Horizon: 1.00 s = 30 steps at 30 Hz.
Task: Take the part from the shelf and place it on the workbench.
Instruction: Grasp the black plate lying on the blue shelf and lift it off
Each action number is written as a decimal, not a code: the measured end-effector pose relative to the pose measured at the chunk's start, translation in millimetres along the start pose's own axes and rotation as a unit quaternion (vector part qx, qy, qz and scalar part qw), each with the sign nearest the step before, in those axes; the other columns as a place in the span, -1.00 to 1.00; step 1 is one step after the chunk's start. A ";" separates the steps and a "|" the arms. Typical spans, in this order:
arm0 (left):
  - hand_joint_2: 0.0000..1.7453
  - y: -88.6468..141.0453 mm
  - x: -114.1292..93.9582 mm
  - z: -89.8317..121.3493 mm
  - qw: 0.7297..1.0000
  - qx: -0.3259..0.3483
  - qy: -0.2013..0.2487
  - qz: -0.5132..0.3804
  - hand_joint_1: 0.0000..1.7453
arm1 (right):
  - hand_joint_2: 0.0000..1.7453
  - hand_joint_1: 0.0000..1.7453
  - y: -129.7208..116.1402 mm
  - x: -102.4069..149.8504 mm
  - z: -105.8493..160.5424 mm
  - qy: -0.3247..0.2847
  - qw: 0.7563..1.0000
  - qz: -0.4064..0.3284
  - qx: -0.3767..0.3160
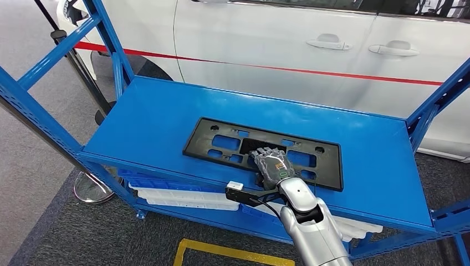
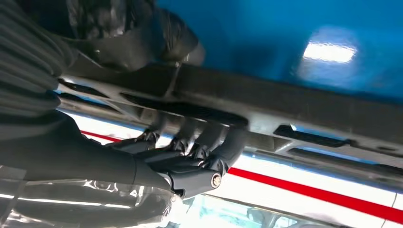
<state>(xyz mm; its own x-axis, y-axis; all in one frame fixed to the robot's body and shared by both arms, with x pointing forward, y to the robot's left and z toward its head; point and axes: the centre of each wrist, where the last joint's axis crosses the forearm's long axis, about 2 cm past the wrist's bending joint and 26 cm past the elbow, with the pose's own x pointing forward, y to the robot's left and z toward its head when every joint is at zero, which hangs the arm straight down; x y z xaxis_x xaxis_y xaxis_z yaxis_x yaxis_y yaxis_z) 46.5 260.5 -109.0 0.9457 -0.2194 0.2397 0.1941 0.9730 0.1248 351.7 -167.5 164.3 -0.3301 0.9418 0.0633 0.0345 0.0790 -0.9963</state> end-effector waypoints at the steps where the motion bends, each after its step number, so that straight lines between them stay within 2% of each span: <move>1: -1.00 -0.1 0.0 0.0 1.000 0.000 0.000 0.001 -1.00 | 1.00 0.98 -0.2 1.0 -0.2 -0.001 1.000 -0.001 0.000; 25: -1.00 -0.4 -0.1 0.1 1.000 0.000 0.000 0.007 -1.00 | 1.00 1.00 0.4 6.9 -0.1 -0.009 1.000 -0.004 0.002; 29: 1.00 -1.0 -0.3 0.1 1.000 -0.009 -0.015 0.023 -1.00 | 1.00 1.00 0.9 7.1 -0.1 -0.012 1.000 -0.006 0.002; 30: 1.00 -1.3 -0.3 0.1 0.999 -0.013 -0.021 0.031 -1.00 | 1.00 1.00 1.1 7.2 0.0 -0.014 1.000 -0.007 0.002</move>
<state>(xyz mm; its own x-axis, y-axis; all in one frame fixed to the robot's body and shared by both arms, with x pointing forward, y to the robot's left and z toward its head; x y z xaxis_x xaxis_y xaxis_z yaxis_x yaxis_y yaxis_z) 46.0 259.4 -109.1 0.9443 -0.1615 0.2868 0.1431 0.9861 0.0839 349.4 -160.6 163.7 -0.3562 0.9313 0.0764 0.0260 0.0916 -0.9955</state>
